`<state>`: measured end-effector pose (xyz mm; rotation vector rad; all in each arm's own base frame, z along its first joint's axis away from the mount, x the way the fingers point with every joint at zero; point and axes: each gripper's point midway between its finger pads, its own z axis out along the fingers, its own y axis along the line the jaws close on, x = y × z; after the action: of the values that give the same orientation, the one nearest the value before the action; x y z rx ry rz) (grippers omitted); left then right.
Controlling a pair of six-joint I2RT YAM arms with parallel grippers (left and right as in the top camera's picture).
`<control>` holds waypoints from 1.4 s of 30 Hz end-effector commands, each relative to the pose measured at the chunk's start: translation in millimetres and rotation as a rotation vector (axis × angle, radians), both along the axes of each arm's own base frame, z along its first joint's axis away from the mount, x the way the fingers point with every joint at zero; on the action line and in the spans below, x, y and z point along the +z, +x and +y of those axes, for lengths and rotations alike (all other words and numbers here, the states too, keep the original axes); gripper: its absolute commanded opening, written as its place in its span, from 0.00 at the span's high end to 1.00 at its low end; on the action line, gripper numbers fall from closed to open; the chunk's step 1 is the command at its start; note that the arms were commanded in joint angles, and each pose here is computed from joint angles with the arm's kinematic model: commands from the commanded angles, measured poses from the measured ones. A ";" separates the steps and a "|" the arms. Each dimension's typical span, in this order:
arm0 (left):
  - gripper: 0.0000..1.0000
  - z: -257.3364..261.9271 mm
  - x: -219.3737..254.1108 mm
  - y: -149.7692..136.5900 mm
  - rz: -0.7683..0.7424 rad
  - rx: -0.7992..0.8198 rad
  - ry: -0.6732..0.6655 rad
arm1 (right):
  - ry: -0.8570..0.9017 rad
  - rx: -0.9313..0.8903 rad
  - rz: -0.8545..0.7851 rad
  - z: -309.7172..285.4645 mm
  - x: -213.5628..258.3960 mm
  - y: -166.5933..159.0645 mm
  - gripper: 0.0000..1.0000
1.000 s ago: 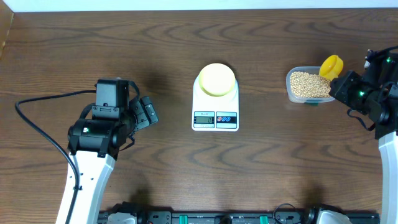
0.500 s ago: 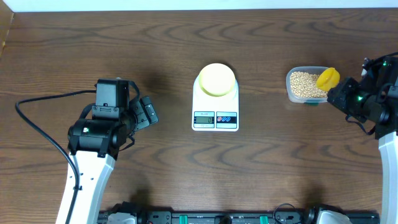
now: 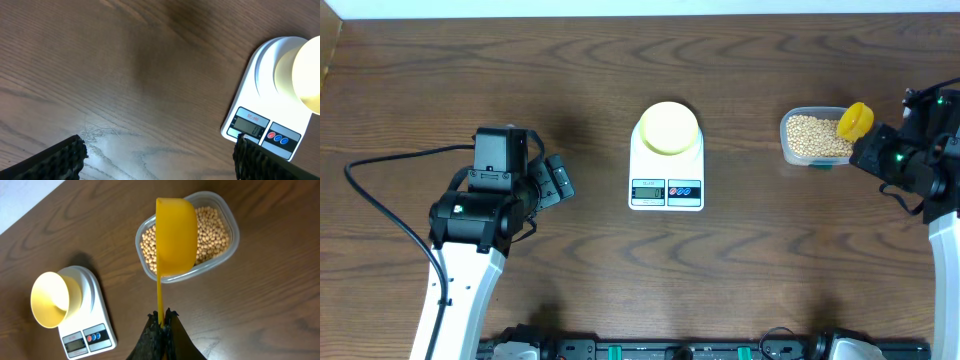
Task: Scoop item into bowl and weigh 50g on scale
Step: 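Tilt the scoop down toward the beans with the right gripper, then push the scoop down into the soybeans with the right gripper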
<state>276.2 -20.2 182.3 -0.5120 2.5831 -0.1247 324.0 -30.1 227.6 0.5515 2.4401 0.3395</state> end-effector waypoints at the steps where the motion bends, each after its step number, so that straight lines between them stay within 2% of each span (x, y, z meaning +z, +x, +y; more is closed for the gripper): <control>1: 0.04 4.5 2.9 1.8 -0.006 0.016 0.014 | -0.055 0.032 -0.042 -3.4 13.1 2.2 0.99; 10: 0.04 4.6 2.9 1.8 -0.006 0.016 0.014 | -0.068 0.078 0.022 -0.5 27.3 -0.1 0.99; 16: 0.04 4.5 2.9 1.8 -0.006 0.016 0.014 | -0.131 0.123 0.233 -8.8 20.5 11.2 0.99; 20: 0.04 4.6 2.9 1.8 -0.006 0.016 0.014 | -0.125 0.140 0.310 -8.1 5.0 26.8 0.99; 27: 0.04 4.6 2.9 1.8 -0.006 0.016 0.014 | -0.130 0.161 0.364 -10.4 -22.2 43.2 0.99; 42: 0.04 4.5 2.9 1.8 -0.006 0.016 0.014 | -0.170 0.304 0.426 -12.7 -60.2 57.7 0.99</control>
<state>276.3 -20.2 181.9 -0.5122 2.5845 -0.1241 374.5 -43.2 167.6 0.2696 2.9431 0.1551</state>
